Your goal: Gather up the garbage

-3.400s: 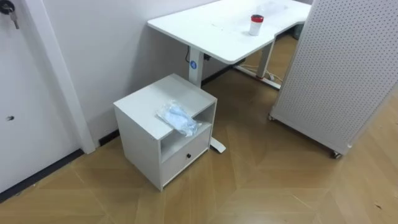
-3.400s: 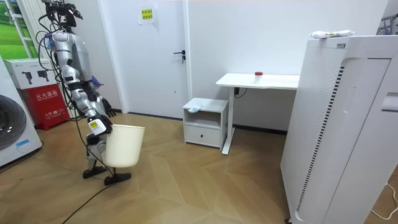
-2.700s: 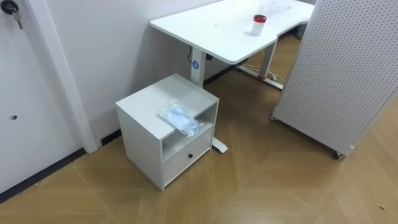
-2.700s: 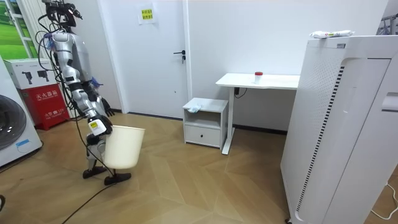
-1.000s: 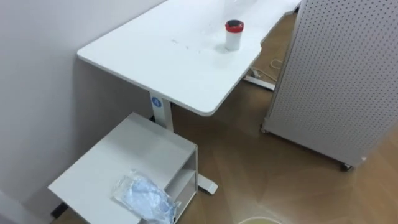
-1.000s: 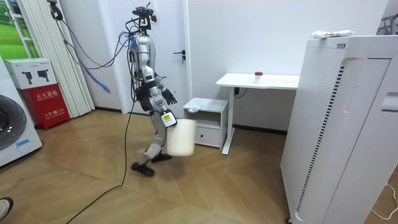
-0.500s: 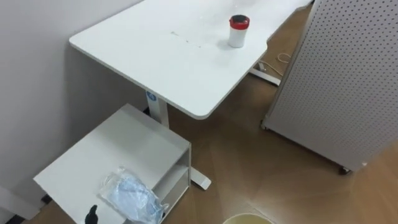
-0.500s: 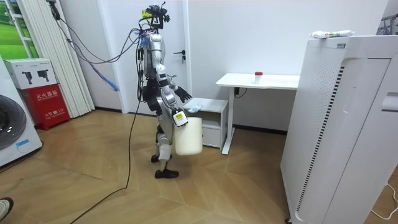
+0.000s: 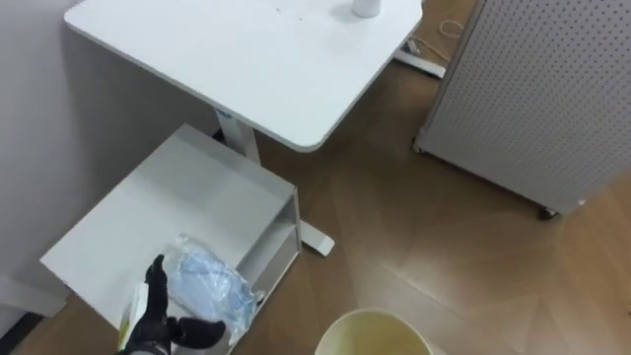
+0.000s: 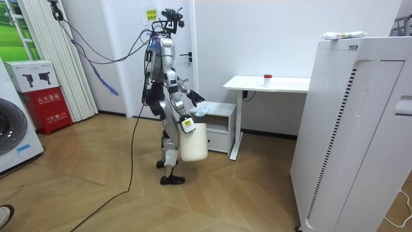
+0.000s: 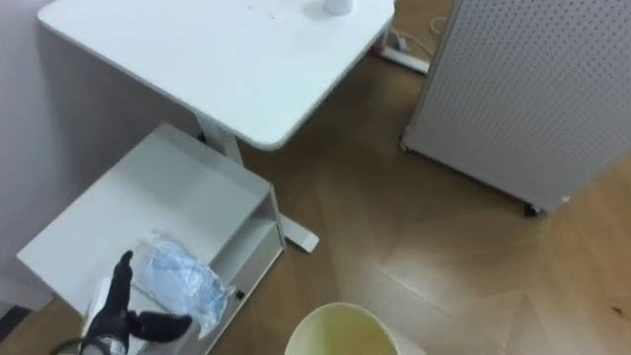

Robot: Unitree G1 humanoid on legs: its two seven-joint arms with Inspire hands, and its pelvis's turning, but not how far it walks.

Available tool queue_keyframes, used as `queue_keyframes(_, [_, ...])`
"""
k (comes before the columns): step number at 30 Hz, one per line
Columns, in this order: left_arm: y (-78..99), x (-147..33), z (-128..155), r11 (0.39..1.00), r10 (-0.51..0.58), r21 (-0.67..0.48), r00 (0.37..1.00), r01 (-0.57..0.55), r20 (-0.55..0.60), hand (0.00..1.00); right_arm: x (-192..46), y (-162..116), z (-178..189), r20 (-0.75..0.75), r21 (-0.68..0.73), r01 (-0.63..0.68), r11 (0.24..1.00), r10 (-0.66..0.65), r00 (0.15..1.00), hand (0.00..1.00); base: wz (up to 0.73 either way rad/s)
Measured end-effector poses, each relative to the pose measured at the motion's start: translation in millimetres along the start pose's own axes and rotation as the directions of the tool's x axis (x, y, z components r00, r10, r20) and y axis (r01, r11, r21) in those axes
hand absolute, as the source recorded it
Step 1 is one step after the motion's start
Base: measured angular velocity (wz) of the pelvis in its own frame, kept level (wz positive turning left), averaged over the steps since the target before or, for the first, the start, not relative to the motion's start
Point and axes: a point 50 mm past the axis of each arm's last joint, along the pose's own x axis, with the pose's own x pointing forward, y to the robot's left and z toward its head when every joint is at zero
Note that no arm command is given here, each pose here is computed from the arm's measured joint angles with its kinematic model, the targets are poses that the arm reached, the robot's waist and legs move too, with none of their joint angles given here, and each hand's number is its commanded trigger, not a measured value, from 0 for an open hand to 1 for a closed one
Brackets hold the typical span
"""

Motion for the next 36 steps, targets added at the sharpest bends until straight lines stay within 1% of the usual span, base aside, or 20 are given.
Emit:
queue_keyframes(4, [1.0,4.8,9.9,1.0,0.012,-0.006,1.0,-0.012,0.021,0.0,1.5,2.1,6.6,0.016,-0.018,-0.005,1.0,0.005,1.0,1.0,-0.09])
queue_keyframes(8, [0.8,7.6,15.6,1.0,0.019,0.012,0.999,-0.019,0.035,0.0,3.4,5.1,16.7,0.046,-0.019,-0.008,1.0,0.009,0.999,1.0,0.0])
queue_keyframes(11, [5.8,11.2,19.0,0.999,0.038,0.03,0.998,-0.04,0.044,0.0,4.1,9.2,19.9,0.057,-0.011,-0.021,1.0,0.021,0.998,1.0,0.0])
queue_keyframes(13, [12.2,13.8,20.8,0.997,0.059,0.052,0.997,-0.063,0.059,0.0,4.4,12.2,20.9,0.06,-0.011,-0.03,0.999,0.031,0.998,1.0,-0.04])
queue_keyframes(17, [17.8,17.7,28.3,0.993,0.09,0.072,0.992,-0.096,0.09,0.0,4.9,13.7,25.5,0.077,0.012,-0.035,0.999,0.034,0.996,1.0,0.0])
queue_keyframes(23, [18.8,19.6,35.5,0.982,0.089,0.153,0.985,-0.112,0.148,0.0,5.0,18.0,36.0,0.125,0.014,-0.06,0.998,0.058,0.99,1.0,0.0])
queue_keyframes(28, [27.8,26.7,47.1,0.956,0.073,0.266,0.976,-0.127,0.206,0.0,4.0,16.4,43.8,0.161,-0.006,-0.069,0.998,0.069,0.985,1.0,0.0])
queue_keyframes(36, [26.6,26.6,44.0,0.938,0.057,0.327,0.98,-0.119,0.193,0.0,3.6,16.0,46.9,0.18,0.05,-0.077,0.996,0.067,0.981,1.0,0.02])
